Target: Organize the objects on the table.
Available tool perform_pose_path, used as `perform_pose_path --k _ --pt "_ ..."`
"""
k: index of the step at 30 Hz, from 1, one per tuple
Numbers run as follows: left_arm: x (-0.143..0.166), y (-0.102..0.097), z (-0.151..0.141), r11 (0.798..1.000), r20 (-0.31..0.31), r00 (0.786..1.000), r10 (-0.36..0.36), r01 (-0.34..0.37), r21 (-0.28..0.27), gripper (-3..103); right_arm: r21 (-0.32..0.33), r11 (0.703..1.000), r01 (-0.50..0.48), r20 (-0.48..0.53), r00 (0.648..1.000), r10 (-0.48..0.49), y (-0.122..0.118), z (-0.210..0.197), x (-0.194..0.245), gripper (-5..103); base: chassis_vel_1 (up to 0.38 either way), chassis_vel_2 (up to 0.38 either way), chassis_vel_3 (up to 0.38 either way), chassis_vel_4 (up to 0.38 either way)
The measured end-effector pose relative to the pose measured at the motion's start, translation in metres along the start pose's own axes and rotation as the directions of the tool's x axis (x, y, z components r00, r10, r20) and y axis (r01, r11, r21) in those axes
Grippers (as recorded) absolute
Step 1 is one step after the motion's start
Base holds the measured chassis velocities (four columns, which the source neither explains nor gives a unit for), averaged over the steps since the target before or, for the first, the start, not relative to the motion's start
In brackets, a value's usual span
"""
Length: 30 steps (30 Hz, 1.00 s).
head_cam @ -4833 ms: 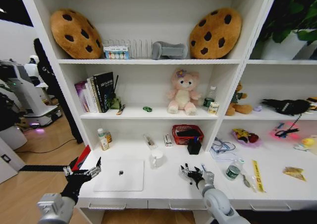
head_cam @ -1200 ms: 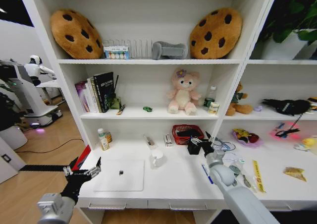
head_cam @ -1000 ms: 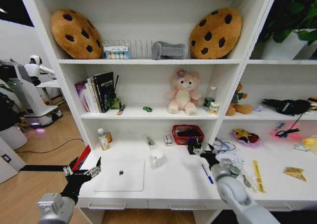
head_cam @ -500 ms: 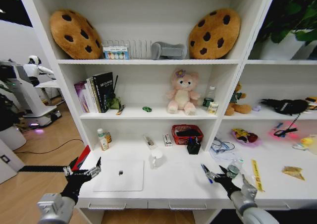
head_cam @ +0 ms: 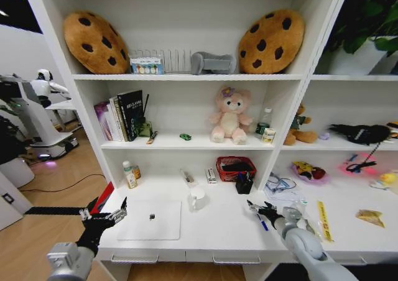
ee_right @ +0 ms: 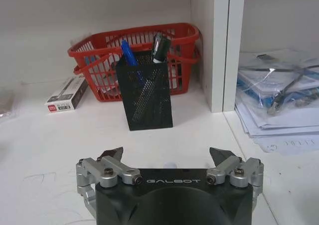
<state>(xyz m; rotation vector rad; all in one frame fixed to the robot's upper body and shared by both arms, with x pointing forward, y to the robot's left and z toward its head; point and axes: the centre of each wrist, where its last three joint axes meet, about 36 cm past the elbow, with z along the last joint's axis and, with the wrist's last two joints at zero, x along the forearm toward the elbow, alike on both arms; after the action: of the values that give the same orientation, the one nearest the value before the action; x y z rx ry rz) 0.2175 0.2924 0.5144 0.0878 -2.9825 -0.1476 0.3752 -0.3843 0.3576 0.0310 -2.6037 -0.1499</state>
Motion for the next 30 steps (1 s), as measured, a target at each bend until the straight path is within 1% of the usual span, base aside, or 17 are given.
perform_pose_path --k 3,6,9,10,13,14,15,16,18,19,21,22,24,25,26,27,30 --pt "0.0 0.0 0.0 1.0 0.0 1.0 0.0 0.0 0.0 100 0.002 1.0 0.0 -0.017 1.0 0.0 0.0 0.006 -0.005 96 0.0 0.0 0.0 0.0" --pt "0.0 0.0 0.0 1.0 0.0 1.0 0.0 0.0 0.0 100 0.007 1.0 0.004 -0.022 1.0 -0.004 0.002 0.009 -0.008 91 0.0 0.0 0.0 0.0" --pt "0.0 0.0 0.0 1.0 0.0 1.0 0.0 0.0 0.0 100 0.014 1.0 0.007 -0.028 1.0 -0.006 0.005 0.011 -0.009 75 0.0 0.0 0.0 0.0" --pt "0.0 0.0 0.0 1.0 0.0 1.0 0.0 0.0 0.0 100 0.014 1.0 0.007 -0.028 1.0 -0.006 0.005 0.011 -0.009 75 0.0 0.0 0.0 0.0" --pt "0.0 0.0 0.0 1.0 0.0 1.0 0.0 0.0 0.0 100 0.022 1.0 0.008 -0.03 1.0 -0.007 0.006 0.014 -0.009 58 0.0 0.0 0.0 0.0" --pt "0.0 0.0 0.0 1.0 0.0 1.0 0.0 0.0 0.0 100 0.022 1.0 0.008 -0.03 1.0 -0.007 0.006 0.014 -0.009 58 0.0 0.0 0.0 0.0" --pt "0.0 0.0 0.0 1.0 0.0 1.0 0.0 0.0 0.0 100 0.024 1.0 0.007 -0.032 0.999 -0.006 0.007 0.015 -0.008 53 0.0 0.0 0.0 0.0" --pt "0.0 0.0 0.0 1.0 0.0 1.0 0.0 0.0 0.0 100 0.024 1.0 0.007 -0.032 0.999 -0.006 0.007 0.015 -0.008 53 0.0 0.0 0.0 0.0" --pt "0.0 0.0 0.0 1.0 0.0 1.0 0.0 0.0 0.0 100 0.028 1.0 0.001 -0.04 0.999 0.0 0.007 0.017 -0.007 42 0.0 0.0 0.0 0.0" --pt "0.0 0.0 0.0 1.0 0.0 1.0 0.0 0.0 0.0 100 0.028 1.0 0.001 -0.04 0.999 0.0 0.007 0.017 -0.007 42 0.0 0.0 0.0 0.0" --pt "0.0 0.0 0.0 1.0 0.0 1.0 0.0 0.0 0.0 100 0.029 1.0 -0.007 -0.048 0.999 0.008 0.005 0.019 -0.005 32 0.0 0.0 0.0 0.0" --pt "0.0 0.0 0.0 1.0 0.0 1.0 0.0 0.0 0.0 100 0.029 1.0 -0.007 -0.048 0.999 0.008 0.005 0.019 -0.005 32 0.0 0.0 0.0 0.0" --pt "0.0 0.0 0.0 1.0 0.0 1.0 0.0 0.0 0.0 100 0.033 0.999 -0.004 -0.051 0.999 0.006 0.002 0.02 -0.004 21 0.0 0.0 0.0 0.0" --pt "0.0 0.0 0.0 1.0 0.0 1.0 0.0 0.0 0.0 100 0.033 0.999 -0.004 -0.051 0.999 0.006 0.002 0.02 -0.004 21 0.0 0.0 0.0 0.0" --pt "0.0 0.0 0.0 1.0 0.0 1.0 0.0 0.0 0.0 100 0.033 0.999 -0.002 -0.049 0.999 0.004 0.002 0.02 -0.004 15 0.0 0.0 0.0 0.0" --pt "0.0 0.0 0.0 1.0 0.0 1.0 0.0 0.0 0.0 100 0.033 0.999 0.001 -0.044 0.999 0.001 0.002 0.019 -0.004 13 0.0 0.0 0.0 0.0" --pt "0.0 0.0 0.0 1.0 0.0 1.0 0.0 0.0 0.0 100 0.032 0.999 0.007 -0.012 1.0 -0.007 0.002 0.015 -0.005 13 0.0 0.0 0.0 0.0"
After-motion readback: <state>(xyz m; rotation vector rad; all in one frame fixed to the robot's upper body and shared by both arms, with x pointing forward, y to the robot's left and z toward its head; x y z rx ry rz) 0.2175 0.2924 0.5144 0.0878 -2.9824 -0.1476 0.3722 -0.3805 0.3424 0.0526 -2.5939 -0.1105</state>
